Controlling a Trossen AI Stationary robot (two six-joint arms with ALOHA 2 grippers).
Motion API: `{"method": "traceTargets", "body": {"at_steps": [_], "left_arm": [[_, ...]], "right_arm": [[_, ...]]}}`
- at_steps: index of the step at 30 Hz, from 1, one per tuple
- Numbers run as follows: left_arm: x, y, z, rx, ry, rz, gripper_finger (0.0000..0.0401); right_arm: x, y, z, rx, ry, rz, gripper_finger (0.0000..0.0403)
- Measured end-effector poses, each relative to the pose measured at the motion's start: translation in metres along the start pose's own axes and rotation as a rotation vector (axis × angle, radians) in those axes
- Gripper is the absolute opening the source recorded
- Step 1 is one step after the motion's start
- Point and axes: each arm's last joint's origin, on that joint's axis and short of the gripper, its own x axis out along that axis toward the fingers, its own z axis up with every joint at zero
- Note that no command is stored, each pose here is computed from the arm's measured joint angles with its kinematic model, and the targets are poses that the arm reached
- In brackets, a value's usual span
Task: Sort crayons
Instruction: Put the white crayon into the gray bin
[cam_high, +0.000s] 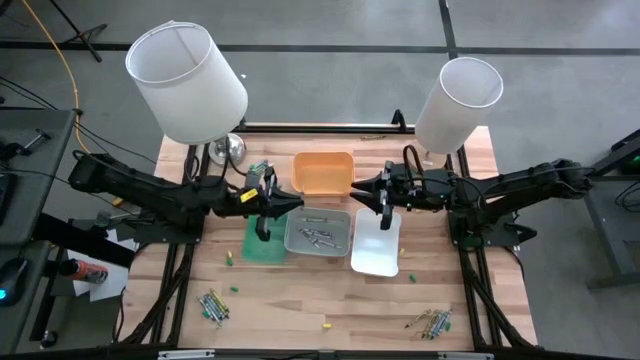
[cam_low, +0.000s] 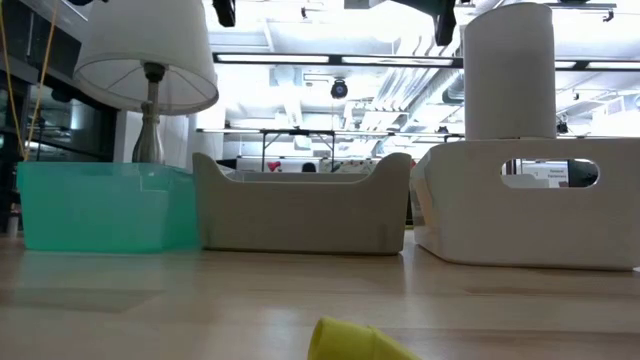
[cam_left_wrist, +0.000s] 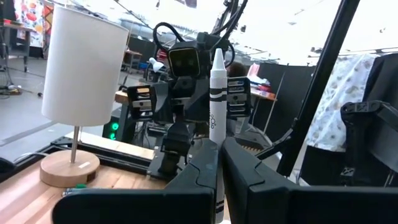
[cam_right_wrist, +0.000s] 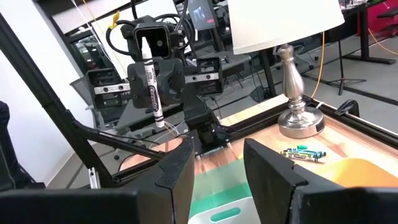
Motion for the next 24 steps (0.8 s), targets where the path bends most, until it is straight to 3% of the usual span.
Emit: {"method": "traceTargets", "body": {"at_steps": [9,13,16,20,24], "left_arm": [[0.005,0.001,0.001,0.027,0.052,0.048,0.0],[0.022,0.0,0.008,0.135,0.318,0.096,0.0],[0.038,0.001,-0.001,0.245,0.574,0.101,0.0],[0.061,0.001,-0.022,0.367,0.825,0.062,0.0],[0.078,0.007,-0.057,0.46,0.98,0.039,0.0]], "right_arm": [[0.0,0.0,0.0,0.001,0.0,0.0,0.0133],[0.0,0.0,0.0,0.0,0.0,0.0,0.0133],[0.0,0.0,0.0,-0.001,0.004,-0.002,0.0133],[0.0,-0.001,-0.001,-0.003,0.01,-0.008,0.0133],[0.0,-0.001,-0.002,-0.005,0.017,-0.012,0.0133]]}}
